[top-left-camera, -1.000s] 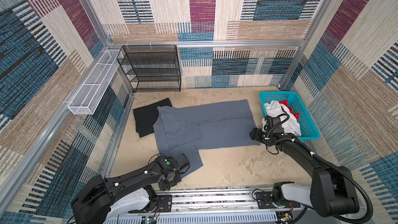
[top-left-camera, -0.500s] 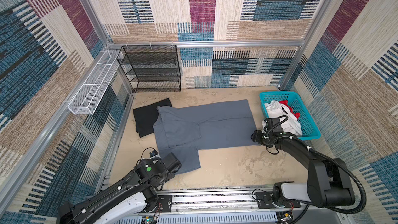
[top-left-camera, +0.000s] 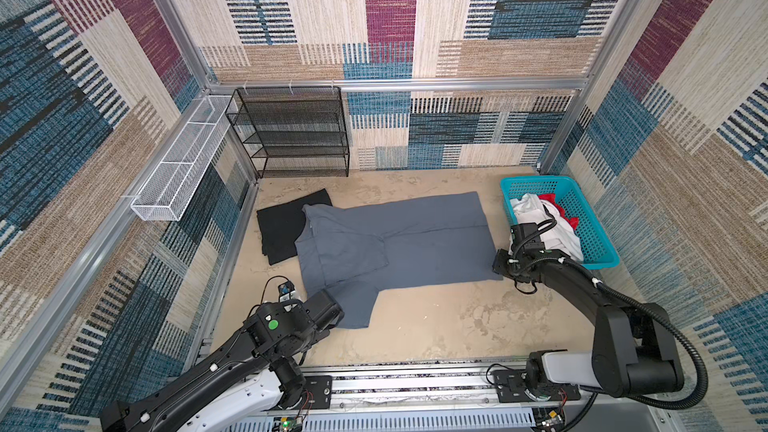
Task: Fold and stack the t-shirts
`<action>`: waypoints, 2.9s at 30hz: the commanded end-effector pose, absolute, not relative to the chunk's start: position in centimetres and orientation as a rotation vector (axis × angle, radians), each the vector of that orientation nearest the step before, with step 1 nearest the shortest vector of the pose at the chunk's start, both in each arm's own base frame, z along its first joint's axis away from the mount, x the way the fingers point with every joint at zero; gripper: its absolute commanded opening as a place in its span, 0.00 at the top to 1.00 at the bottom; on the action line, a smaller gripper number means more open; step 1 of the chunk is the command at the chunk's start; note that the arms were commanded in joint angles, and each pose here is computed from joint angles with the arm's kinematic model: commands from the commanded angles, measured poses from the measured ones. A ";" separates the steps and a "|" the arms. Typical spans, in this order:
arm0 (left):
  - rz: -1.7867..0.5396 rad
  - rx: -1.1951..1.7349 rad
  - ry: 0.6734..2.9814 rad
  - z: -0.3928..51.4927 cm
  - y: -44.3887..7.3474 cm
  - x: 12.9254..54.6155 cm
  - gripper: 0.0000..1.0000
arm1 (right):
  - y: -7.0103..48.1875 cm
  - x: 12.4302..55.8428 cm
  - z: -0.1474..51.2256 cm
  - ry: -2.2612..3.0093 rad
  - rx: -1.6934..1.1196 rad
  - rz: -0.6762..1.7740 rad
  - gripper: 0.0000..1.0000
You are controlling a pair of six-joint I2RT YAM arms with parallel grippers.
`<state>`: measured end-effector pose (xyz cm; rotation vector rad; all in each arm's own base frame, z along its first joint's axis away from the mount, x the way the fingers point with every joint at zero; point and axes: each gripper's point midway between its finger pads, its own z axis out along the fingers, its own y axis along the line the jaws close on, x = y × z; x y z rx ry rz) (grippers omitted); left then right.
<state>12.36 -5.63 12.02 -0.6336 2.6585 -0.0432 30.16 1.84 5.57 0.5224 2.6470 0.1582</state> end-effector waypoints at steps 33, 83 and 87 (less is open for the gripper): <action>-0.092 -0.527 2.627 12.4 -5.6 12.9 1.00 | 3.1 27.3 2.4 2.746 0.609 0.127 0.65; -0.035 -0.485 2.447 18.6 -2.6 14.0 1.00 | 4.1 28.4 9.6 2.637 0.556 0.190 1.00; -0.054 -0.425 2.482 18.5 -4.0 14.7 1.00 | 2.5 28.7 11.3 2.593 0.553 0.121 1.00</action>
